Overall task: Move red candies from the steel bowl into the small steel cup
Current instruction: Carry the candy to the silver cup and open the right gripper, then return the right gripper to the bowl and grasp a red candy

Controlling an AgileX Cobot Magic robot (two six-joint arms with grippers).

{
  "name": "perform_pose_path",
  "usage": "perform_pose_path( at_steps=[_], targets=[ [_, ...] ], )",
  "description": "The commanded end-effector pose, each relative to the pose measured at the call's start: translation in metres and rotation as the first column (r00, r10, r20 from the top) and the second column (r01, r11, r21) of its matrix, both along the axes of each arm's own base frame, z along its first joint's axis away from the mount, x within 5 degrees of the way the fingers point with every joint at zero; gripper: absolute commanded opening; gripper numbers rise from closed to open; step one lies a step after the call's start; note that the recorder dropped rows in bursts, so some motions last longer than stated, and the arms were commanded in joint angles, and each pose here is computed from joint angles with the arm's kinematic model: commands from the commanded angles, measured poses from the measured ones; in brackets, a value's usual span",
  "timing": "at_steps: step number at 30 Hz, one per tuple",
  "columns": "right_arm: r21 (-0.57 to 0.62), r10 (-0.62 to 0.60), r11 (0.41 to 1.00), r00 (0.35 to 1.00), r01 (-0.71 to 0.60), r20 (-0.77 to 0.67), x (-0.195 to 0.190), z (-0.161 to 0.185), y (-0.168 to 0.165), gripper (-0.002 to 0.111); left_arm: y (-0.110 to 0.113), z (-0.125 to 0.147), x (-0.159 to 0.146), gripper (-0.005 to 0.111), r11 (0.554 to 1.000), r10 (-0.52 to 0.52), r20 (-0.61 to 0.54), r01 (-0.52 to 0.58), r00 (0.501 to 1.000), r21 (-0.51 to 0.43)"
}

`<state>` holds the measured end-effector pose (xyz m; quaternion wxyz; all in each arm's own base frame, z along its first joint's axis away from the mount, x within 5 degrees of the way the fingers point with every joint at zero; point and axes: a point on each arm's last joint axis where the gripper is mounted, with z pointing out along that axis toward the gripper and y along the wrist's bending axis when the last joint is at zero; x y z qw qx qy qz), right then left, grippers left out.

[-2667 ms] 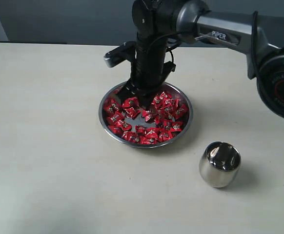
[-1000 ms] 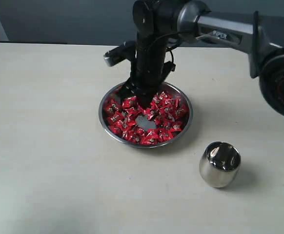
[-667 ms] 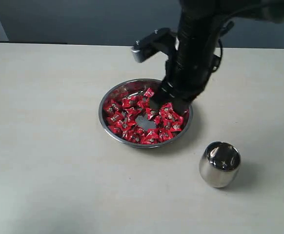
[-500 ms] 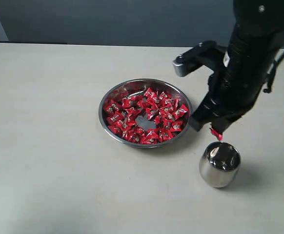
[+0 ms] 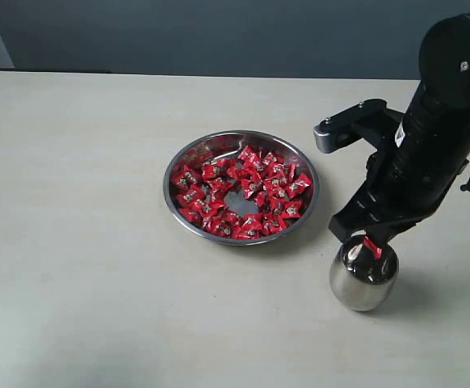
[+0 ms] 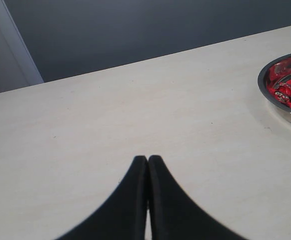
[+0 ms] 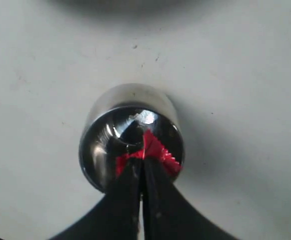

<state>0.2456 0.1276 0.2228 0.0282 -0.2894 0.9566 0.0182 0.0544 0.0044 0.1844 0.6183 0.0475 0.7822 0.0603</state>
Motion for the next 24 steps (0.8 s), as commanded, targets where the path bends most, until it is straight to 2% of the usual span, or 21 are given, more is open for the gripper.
perform_pose_path(
  at_steps=[1,5,7,12,18,21,24],
  targets=[
    [-0.007,-0.007,1.0,1.0,0.007,-0.014,-0.001,0.0,-0.002,0.004,0.0,0.001,0.0,0.0,1.0,0.0,0.012,0.0,1.0,-0.004],
    [-0.011,-0.006,1.0,1.0,0.006,-0.02,-0.002,0.0,-0.003,0.025,0.0,0.001,0.0,0.0,1.0,0.0,0.012,0.0,1.0,-0.004],
    [-0.011,-0.004,1.0,1.0,0.004,-0.02,-0.002,0.0,-0.003,0.03,0.0,0.001,0.0,0.0,1.0,0.0,0.012,0.0,1.0,-0.004],
    [-0.003,-0.004,1.0,1.0,0.004,-0.003,0.0,0.0,-0.002,0.03,0.0,0.001,0.0,0.0,1.0,0.0,0.012,0.0,1.0,-0.004],
    [0.18,-0.061,0.983,0.982,0.029,0.178,0.021,0.015,0.016,0.03,0.0,0.001,0.0,0.0,1.0,0.0,0.012,0.0,1.0,-0.004],
    [0.284,-0.083,0.959,0.949,-0.007,0.304,0.035,0.025,0.027,0.03,0.0,0.001,0.0,0.0,1.0,0.0,0.012,0.0,1.0,-0.004],
    [0.343,-0.069,0.937,0.928,-0.065,0.366,0.05,0.029,0.038,0.03,0.0,0.001,0.0,0.0,1.0,0.0,0.012,0.0,1.0,-0.004]
  ],
)
